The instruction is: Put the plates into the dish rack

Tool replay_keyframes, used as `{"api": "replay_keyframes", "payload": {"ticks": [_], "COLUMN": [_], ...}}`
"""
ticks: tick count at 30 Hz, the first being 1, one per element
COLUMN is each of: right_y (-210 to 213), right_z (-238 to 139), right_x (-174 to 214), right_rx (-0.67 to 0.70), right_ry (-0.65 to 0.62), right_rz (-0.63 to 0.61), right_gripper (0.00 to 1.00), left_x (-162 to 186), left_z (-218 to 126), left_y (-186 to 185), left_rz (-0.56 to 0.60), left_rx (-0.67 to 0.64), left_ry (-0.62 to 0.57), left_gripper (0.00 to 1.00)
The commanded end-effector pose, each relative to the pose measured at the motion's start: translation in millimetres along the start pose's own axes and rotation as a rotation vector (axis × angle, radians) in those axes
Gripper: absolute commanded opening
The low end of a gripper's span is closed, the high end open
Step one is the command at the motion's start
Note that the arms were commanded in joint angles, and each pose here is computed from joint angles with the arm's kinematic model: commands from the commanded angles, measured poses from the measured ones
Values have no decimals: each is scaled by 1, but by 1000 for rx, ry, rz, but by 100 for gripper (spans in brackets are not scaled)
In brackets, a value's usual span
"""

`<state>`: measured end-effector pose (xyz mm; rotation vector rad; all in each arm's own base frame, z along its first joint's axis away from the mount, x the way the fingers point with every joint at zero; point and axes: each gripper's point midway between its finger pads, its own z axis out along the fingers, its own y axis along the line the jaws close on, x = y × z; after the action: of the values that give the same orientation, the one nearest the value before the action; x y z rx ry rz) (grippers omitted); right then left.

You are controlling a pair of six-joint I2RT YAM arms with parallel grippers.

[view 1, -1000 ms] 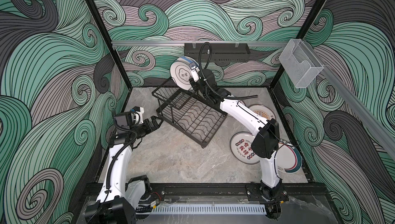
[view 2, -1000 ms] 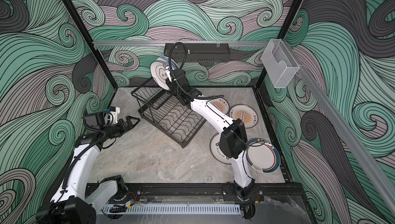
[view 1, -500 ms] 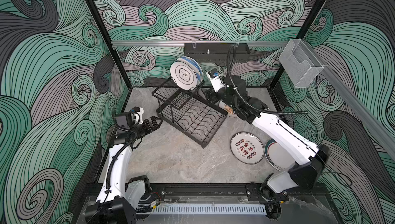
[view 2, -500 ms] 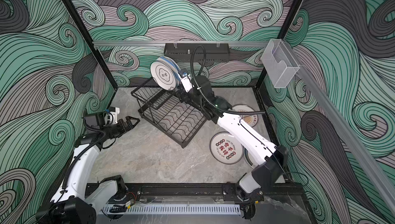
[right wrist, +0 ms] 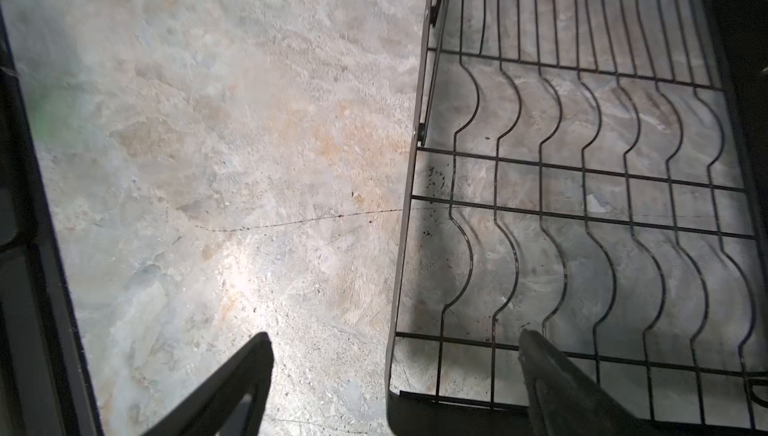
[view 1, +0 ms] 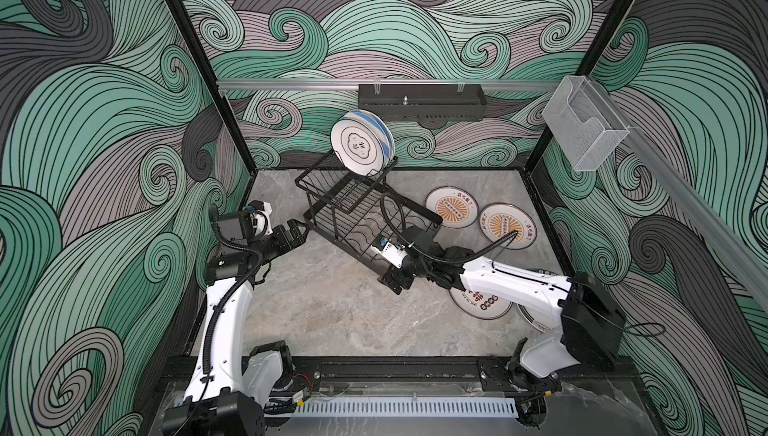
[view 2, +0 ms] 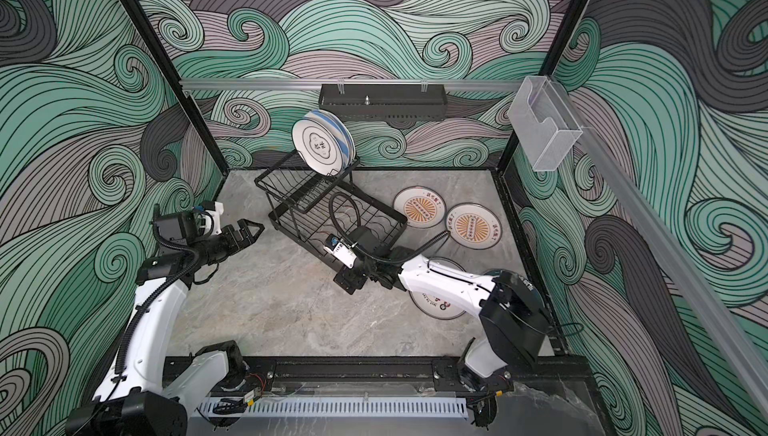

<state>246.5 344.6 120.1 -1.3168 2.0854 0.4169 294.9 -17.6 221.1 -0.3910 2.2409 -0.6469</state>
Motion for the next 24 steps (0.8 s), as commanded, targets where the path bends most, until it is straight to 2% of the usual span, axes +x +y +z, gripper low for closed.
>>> {"api": "replay_keyframes", "payload": {"ticks": [1,8,15,24], "right_y": [-6,-13,-10,-14], "right_z": [8,40,57,75], "right_x": [-22,-21,-23,-16], "right_rx": [16,45,21,64], "right_ry": [-37,10,27,72], "right_rz": [-26,-34,-16,-10], "right_gripper": [89,78,69,55], "left_x": [-3,1,0,0], "left_z": [-9,-11,-12,-11], "left_y": [2,12,13,16], "left_rz": [2,0,4,6], "left_rx": [-28,-80,-83,-92], "left_ry": [-25,-32,-37,-39], "left_gripper": [99,99,98,99]}}
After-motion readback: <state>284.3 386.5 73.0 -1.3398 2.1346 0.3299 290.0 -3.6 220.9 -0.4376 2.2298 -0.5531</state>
